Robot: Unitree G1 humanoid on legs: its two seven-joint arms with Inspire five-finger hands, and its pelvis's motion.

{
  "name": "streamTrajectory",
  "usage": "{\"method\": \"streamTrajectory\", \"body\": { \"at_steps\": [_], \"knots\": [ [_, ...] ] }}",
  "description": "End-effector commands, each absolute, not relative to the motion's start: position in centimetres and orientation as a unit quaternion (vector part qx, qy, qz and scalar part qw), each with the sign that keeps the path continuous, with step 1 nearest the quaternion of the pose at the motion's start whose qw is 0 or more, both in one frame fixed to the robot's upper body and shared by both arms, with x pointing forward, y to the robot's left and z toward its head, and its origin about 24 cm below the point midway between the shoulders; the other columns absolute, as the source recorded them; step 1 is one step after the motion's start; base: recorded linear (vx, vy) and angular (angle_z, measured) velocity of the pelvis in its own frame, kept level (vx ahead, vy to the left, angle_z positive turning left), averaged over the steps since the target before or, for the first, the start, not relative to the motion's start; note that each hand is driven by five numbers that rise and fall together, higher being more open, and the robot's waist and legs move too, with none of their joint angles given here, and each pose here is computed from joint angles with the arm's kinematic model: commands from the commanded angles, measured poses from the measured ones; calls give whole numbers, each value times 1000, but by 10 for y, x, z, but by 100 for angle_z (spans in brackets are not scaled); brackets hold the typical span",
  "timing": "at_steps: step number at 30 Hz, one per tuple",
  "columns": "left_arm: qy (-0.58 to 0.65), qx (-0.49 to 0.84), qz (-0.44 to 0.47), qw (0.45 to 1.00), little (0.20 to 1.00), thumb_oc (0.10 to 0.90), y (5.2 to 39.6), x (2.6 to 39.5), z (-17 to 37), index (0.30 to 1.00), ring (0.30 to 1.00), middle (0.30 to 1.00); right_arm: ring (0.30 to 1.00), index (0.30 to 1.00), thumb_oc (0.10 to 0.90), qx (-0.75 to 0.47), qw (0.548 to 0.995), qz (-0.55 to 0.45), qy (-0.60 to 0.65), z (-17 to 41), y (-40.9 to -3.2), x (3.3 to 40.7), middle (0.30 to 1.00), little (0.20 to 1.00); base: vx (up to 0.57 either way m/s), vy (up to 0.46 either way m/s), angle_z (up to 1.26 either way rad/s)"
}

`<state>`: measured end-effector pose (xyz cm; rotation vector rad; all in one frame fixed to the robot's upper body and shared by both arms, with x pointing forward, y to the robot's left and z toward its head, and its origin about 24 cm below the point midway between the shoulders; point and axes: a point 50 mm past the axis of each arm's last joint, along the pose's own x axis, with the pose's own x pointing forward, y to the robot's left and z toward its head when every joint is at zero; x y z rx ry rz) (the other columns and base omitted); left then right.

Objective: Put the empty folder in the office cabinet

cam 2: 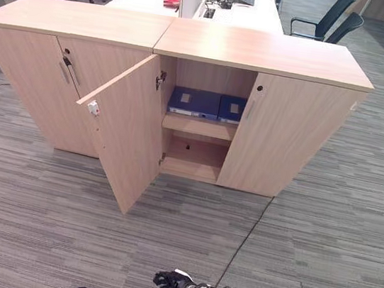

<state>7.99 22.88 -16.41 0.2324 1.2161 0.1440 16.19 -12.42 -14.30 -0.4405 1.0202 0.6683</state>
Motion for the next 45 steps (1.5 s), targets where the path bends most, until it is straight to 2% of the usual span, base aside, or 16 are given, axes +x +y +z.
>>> {"method": "streamTrajectory", "body": {
  "at_steps": [1, 5, 6, 13, 15, 23, 31, 39, 45],
  "knots": [
    [562, 127, 95, 811, 900, 800, 244, 87, -160, 900, 900, 900, 900, 900, 800, -242, 809, 263, 466, -142, -126, 180, 900, 900, -48, 236, 28],
    [566, 125, 96, 809, 900, 800, 242, 84, -161, 900, 900, 900, 900, 900, 800, -225, 806, 186, 515, -151, -155, 165, 900, 900, -23, 249, 22],
    [576, 125, 93, 803, 900, 800, 240, 78, -163, 900, 900, 900, 900, 900, 800, -206, 800, 134, 548, -156, -176, 151, 900, 900, -12, 371, 27],
    [591, 133, 75, 792, 900, 800, 241, 66, -165, 900, 900, 900, 900, 900, 800, -185, 776, 88, 597, -163, -207, 118, 900, 900, 83, 288, 44],
    [592, 141, 70, 790, 900, 800, 243, 68, -164, 900, 900, 900, 900, 900, 800, -178, 781, 66, 595, -161, -214, 119, 900, 900, 114, 140, 98],
    [609, 153, 68, 775, 900, 800, 253, 63, -163, 900, 900, 900, 900, 900, 800, -143, 804, 50, 575, -159, -202, 130, 900, 900, 161, -87, 62],
    [617, 111, 93, 773, 900, 800, 244, 55, -167, 900, 900, 900, 900, 900, 800, -130, 805, 43, 578, -162, -198, 123, 900, 900, 281, -215, 54],
    [582, 87, 107, 802, 900, 800, 233, 83, -165, 900, 900, 900, 900, 900, 800, -146, 821, 43, 551, -156, -193, 143, 900, 900, 194, -264, -2],
    [536, 85, 104, 833, 900, 800, 220, 108, -160, 900, 900, 900, 900, 900, 800, -175, 812, 43, 555, -155, -199, 144, 900, 900, 135, -72, -25]
  ]
}}
